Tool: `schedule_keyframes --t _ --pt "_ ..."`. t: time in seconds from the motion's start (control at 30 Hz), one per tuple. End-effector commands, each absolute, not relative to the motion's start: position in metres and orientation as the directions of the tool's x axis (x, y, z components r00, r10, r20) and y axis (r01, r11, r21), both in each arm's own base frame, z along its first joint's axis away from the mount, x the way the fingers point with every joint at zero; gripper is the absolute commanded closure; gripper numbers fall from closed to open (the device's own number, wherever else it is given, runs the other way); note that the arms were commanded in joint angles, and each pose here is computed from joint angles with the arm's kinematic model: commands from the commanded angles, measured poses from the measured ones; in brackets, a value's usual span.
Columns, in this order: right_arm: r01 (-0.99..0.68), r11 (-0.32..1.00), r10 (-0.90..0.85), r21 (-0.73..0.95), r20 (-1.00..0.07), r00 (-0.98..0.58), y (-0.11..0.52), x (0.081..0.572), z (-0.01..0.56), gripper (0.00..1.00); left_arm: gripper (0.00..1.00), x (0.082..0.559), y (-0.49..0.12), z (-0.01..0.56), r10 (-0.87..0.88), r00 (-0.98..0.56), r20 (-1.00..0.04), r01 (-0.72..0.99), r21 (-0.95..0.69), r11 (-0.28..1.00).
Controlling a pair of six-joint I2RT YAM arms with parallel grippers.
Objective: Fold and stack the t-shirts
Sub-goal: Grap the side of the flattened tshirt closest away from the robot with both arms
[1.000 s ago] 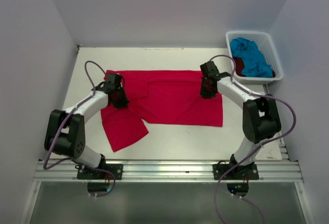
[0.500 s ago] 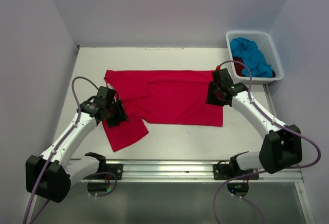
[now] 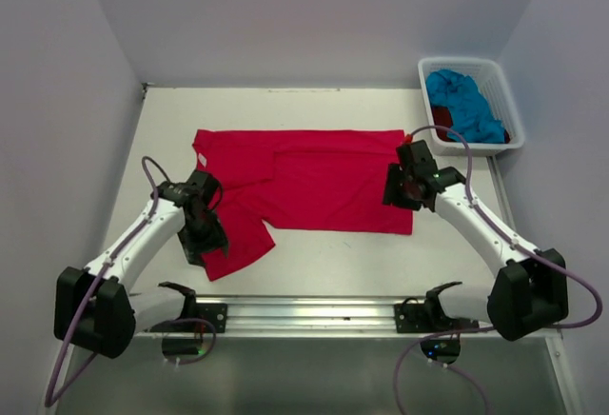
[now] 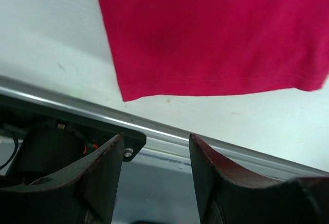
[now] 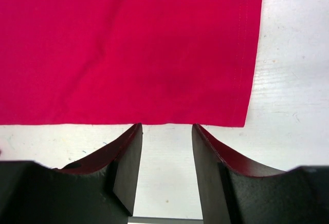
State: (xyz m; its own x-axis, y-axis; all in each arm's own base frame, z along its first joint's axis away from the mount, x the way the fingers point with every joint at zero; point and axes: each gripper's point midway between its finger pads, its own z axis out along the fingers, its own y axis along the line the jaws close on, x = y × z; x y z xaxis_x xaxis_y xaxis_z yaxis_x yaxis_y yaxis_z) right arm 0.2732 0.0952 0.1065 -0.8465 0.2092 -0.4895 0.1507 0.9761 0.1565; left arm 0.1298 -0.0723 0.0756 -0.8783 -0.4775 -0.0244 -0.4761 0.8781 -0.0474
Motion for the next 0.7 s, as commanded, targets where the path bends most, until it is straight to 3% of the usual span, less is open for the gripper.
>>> schedule_keyframes --t 0.0,0.27,0.47,0.67 --pt "0.144 0.966 0.237 0.214 -0.515 -0.824 0.101 0.273 0.117 0.51 0.42 0.115 -0.065 0.08 -0.527 -0.848 0.051 -0.523 0.076 0.849" --pt "0.113 0.958 0.24 0.262 -0.528 -0.815 0.107 0.266 0.123 0.49 0.42 0.132 -0.08 0.051 -0.563 -0.805 0.189 -0.537 0.17 0.826" --pt "0.102 0.963 0.226 0.251 -0.537 -0.812 0.103 0.261 0.12 0.47 0.43 0.158 -0.089 0.039 -0.603 -0.783 0.155 -0.586 0.143 0.798" --pt "0.102 0.963 0.227 0.251 -0.542 -0.809 0.102 0.259 0.12 0.46 0.43 0.143 -0.086 0.011 -0.613 -0.765 0.199 -0.586 0.18 0.79"
